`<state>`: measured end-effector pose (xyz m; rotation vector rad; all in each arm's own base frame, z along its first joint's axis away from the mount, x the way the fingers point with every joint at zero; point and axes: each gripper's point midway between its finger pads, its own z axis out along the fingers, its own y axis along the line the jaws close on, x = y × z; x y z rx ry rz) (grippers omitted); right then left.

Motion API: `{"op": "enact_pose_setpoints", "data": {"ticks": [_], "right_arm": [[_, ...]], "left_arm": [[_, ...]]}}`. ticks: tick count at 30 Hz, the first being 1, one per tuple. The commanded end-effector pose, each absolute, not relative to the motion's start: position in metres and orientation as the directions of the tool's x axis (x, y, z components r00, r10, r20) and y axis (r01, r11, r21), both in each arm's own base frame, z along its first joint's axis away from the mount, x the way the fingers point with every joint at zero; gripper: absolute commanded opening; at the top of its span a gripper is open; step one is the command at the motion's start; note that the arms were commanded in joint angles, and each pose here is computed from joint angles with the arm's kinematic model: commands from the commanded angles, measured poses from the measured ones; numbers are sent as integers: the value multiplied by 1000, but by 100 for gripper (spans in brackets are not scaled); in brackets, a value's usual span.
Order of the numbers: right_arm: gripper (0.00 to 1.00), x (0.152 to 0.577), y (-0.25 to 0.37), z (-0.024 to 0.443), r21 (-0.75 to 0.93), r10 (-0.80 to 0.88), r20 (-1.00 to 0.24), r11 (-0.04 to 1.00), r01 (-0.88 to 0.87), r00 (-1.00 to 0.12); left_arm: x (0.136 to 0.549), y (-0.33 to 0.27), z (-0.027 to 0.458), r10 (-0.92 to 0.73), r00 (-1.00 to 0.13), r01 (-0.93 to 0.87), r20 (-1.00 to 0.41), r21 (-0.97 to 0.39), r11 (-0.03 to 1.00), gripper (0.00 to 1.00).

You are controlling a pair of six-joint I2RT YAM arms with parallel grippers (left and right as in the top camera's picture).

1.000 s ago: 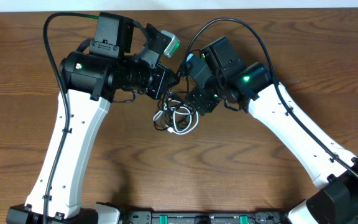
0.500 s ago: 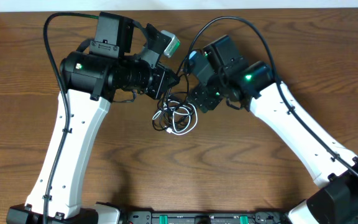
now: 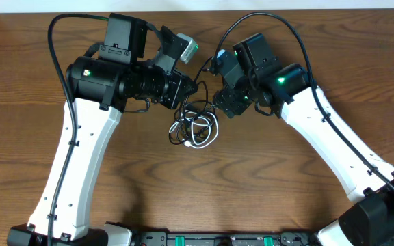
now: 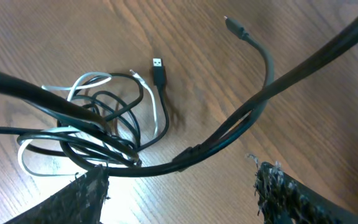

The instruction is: Untangle cables

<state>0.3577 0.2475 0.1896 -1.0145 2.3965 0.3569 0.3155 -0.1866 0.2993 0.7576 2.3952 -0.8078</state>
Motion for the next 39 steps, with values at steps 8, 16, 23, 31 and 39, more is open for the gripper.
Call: {"op": "enact_pose_setpoints", "data": {"ticks": [8, 16, 23, 31, 39], "right_arm": [[74, 375, 239, 200, 39, -542, -588, 722, -690, -601], [74, 386, 240, 207, 39, -509, -626, 737, -675, -591], [74, 393, 245, 214, 37, -487, -661, 739, -673, -571], [75, 396, 245, 218, 33, -482, -671, 740, -672, -563], [74, 390, 237, 210, 44, -487, -634, 752, -657, -600]], "left_arm": [[312, -191, 317, 349, -678, 673, -647, -356, 648, 7], [308, -196, 317, 360, -672, 684, -647, -356, 637, 8], [308, -196, 317, 360, -673, 684, -646, -356, 637, 7], [308, -196, 317, 360, -672, 684, -647, -356, 637, 7], [306, -199, 319, 363, -667, 691, -651, -359, 627, 7]]}}
